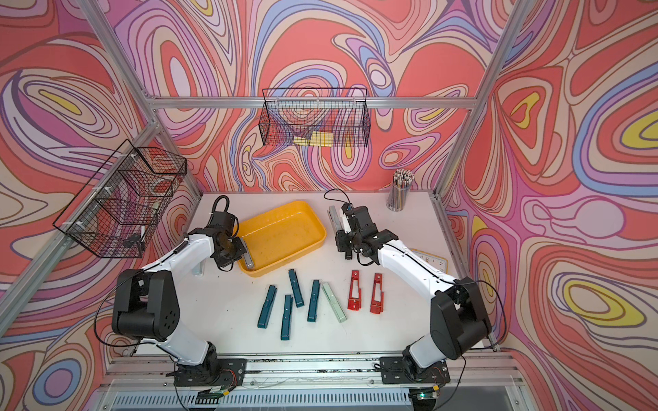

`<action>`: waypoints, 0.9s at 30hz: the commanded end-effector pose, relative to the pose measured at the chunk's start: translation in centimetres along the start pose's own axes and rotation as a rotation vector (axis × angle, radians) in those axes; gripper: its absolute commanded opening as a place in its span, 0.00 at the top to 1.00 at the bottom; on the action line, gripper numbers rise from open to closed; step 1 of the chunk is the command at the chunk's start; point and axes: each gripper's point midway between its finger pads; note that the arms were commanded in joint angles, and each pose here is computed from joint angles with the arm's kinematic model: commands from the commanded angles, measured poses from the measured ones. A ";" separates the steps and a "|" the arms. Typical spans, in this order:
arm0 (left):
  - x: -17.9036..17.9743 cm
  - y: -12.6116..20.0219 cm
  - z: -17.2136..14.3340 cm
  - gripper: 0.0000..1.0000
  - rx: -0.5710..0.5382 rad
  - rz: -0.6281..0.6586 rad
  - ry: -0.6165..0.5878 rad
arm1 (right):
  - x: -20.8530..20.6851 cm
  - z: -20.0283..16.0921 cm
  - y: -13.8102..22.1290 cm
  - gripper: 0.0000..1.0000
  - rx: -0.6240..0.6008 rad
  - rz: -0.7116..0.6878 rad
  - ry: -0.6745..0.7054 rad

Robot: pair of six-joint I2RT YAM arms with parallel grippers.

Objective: Put the pruning pliers into the storage box
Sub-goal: Pick up the pruning pliers from the center of the board.

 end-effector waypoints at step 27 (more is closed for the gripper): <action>-8.8 -1.9 0.6 1.00 0.059 -0.163 -0.204 | 1.2 1.2 1.0 1.00 -0.047 0.051 -0.030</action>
Point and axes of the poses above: each gripper's point midway between its finger pads, its own y axis back along the fingers, its own x axis along the line the jaws close on, z = x × y, and after that the axes turned 8 degrees about -y, right-handed
